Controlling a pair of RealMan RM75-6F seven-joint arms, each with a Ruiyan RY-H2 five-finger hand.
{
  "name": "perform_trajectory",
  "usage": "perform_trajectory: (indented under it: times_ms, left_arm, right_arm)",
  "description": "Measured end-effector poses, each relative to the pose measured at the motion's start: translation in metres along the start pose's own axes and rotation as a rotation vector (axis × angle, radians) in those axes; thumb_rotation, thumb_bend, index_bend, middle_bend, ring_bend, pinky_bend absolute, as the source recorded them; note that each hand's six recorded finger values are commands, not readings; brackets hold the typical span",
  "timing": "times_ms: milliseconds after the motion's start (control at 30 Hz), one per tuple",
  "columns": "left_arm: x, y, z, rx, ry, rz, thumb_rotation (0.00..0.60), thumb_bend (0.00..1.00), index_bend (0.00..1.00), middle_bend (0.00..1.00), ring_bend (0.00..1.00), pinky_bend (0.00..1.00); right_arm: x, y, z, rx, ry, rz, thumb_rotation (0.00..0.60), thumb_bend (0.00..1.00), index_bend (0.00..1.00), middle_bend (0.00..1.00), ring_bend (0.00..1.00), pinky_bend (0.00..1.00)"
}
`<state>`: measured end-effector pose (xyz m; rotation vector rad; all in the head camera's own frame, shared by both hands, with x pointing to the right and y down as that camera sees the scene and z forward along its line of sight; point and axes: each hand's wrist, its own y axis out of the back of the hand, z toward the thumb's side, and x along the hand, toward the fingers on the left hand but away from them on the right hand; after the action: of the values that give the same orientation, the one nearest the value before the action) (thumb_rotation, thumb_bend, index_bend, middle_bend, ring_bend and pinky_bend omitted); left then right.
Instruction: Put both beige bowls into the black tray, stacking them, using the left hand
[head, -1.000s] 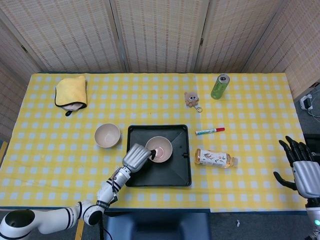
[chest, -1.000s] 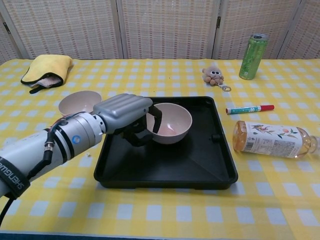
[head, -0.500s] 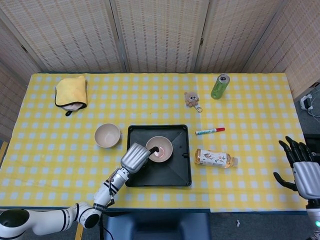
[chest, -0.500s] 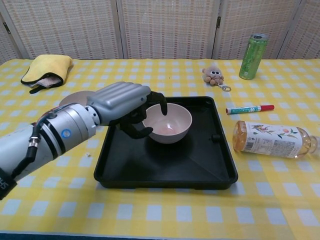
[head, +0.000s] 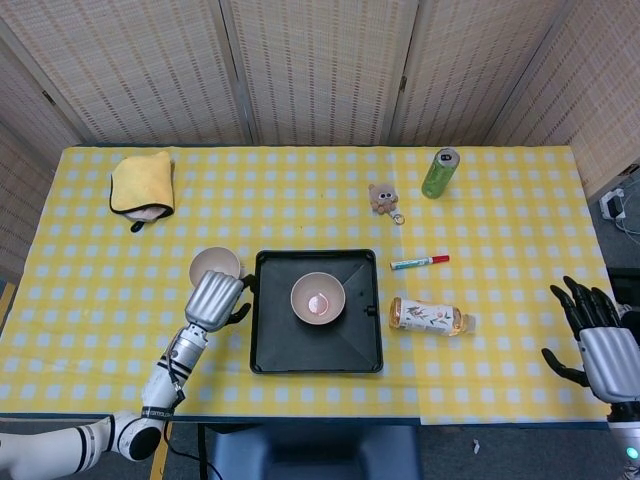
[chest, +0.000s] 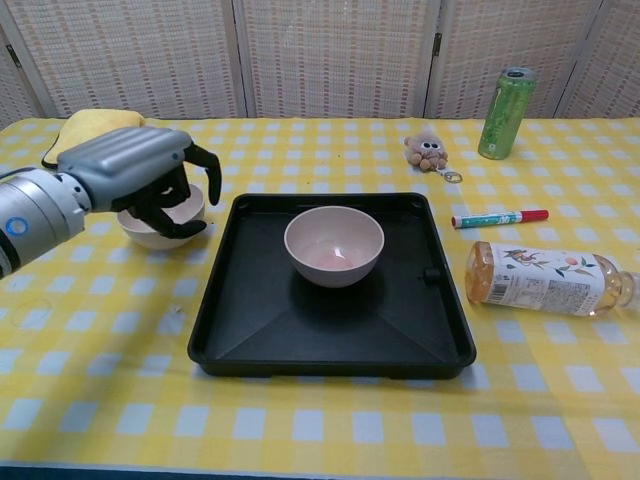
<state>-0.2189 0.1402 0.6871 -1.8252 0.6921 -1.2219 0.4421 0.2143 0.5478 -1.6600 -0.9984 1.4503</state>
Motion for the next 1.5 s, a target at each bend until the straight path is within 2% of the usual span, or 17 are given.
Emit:
perform_trajectory:
  times_ms: [133, 267, 733, 1033, 1500]
  left_arm:
    - [-0.001, -0.012, -0.029, 0.015, 0.09, -0.038, 0.6, 0.34, 0.5, 1.0, 1.0, 1.0]
    - [0.0, -0.017, -0.04, 0.02, 0.12, -0.046, 0.6, 0.34, 0.49, 1.0, 1.0, 1.0]
    - [0.002, -0.027, -0.054, 0.022, 0.153, -0.081, 0.6, 0.34, 0.55, 1.0, 1.0, 1.0]
    - [0.006, -0.028, -0.064, 0.0, 0.174, -0.075, 0.6, 0.34, 0.57, 1.0, 1.0, 1.0]
    - [0.009, -0.037, -0.069, -0.005, 0.175, -0.107, 0.6, 0.35, 0.59, 1.0, 1.0, 1.0]
  right_arm:
    - [-0.002, -0.002, 0.002, 0.001, 0.005, 0.007, 0.6, 0.31, 0.0, 0.0, 0.0, 0.0]
    - [-0.002, -0.002, 0.004, 0.001, 0.011, 0.005, 0.6, 0.31, 0.0, 0.0, 0.0, 0.0]
    - [-0.003, -0.005, 0.004, -0.012, 0.014, 0.019, 0.6, 0.31, 0.0, 0.0, 0.0, 0.0]
    - [-0.004, -0.007, 0.005, -0.02, 0.026, 0.035, 0.6, 0.31, 0.0, 0.0, 0.0, 0.0]
    - [-0.007, -0.009, 0.005, -0.009, 0.019, 0.039, 0.6, 0.31, 0.0, 0.0, 0.0, 0.0]
